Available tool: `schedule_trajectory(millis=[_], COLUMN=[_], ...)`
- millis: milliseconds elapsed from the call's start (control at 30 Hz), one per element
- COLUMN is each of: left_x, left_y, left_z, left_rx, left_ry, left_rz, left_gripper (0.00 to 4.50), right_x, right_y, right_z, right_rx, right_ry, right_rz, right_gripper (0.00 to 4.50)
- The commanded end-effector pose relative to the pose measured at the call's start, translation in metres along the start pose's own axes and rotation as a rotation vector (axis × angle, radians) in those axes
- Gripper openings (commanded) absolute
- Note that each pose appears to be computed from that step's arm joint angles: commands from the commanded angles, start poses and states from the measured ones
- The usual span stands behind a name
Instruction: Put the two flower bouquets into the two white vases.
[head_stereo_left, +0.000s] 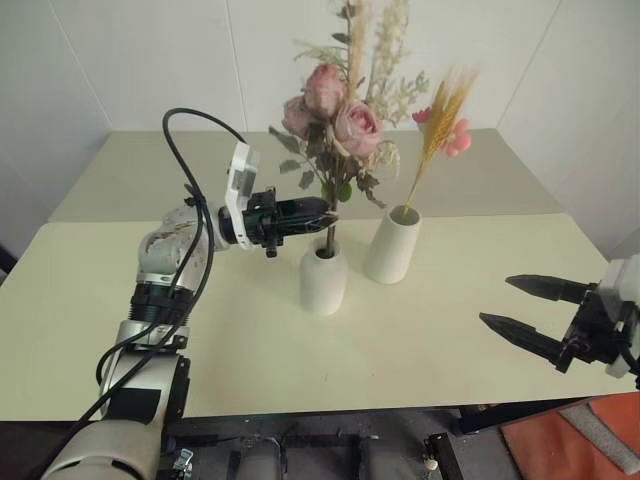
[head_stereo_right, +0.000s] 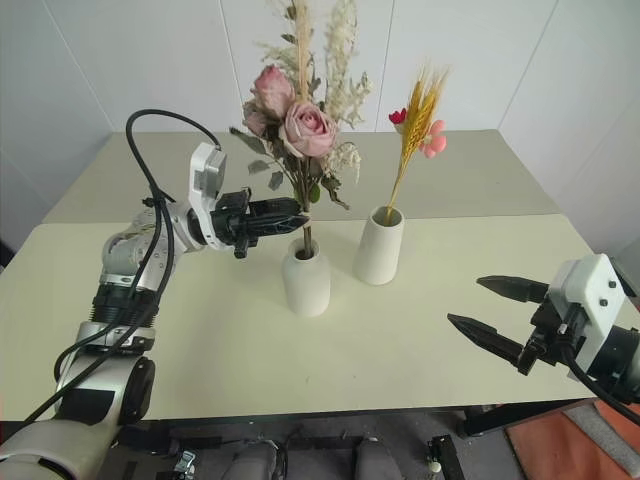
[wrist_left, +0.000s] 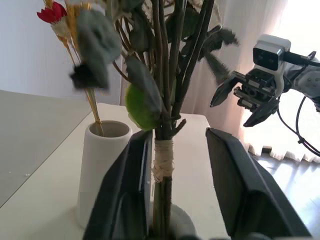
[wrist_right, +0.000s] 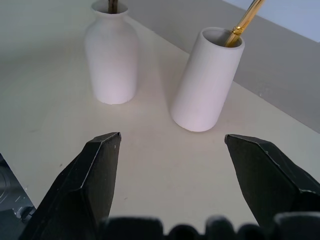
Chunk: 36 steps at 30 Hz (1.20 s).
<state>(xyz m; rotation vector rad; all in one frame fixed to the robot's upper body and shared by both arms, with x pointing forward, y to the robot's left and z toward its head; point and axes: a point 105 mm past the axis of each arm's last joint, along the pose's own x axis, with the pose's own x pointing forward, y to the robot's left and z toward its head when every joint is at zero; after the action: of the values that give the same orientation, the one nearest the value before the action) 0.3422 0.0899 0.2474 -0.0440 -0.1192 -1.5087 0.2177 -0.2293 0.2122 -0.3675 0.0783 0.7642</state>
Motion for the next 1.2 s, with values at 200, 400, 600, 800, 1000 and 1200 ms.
schedule_trajectory(millis=[200, 400, 600, 800, 1000, 1200], left_x=[-0.051, -0.09, -0.117, -0.125, -0.123, -0.132], left_y=[-0.002, 0.0, -0.017, -0.027, -0.028, -0.025], left_z=[0.004, 0.029, 0.038, 0.032, 0.033, 0.034], left_rx=[0.086, 0.145, 0.157, 0.133, 0.162, 0.18], left_ry=[0.286, 0.281, 0.299, 0.294, 0.297, 0.298], left_rz=[0.057, 0.165, 0.197, 0.237, 0.251, 0.283], left_gripper=[4.49, 4.49, 4.49, 4.49, 4.49, 4.49], right_x=[-0.003, -0.005, -0.015, -0.031, -0.041, -0.037], right_y=[-0.002, -0.005, -0.015, -0.028, -0.046, -0.05], right_z=[0.007, 0.007, 0.006, 0.007, 0.01, 0.014], right_rx=[-0.053, -0.055, -0.072, -0.092, -0.129, -0.15], right_ry=[-0.01, -0.005, 0.017, 0.041, 0.067, 0.061], right_rz=[-0.015, -0.015, -0.042, -0.064, -0.088, -0.082], right_gripper=[3.97, 3.97, 3.97, 3.97, 3.97, 3.97])
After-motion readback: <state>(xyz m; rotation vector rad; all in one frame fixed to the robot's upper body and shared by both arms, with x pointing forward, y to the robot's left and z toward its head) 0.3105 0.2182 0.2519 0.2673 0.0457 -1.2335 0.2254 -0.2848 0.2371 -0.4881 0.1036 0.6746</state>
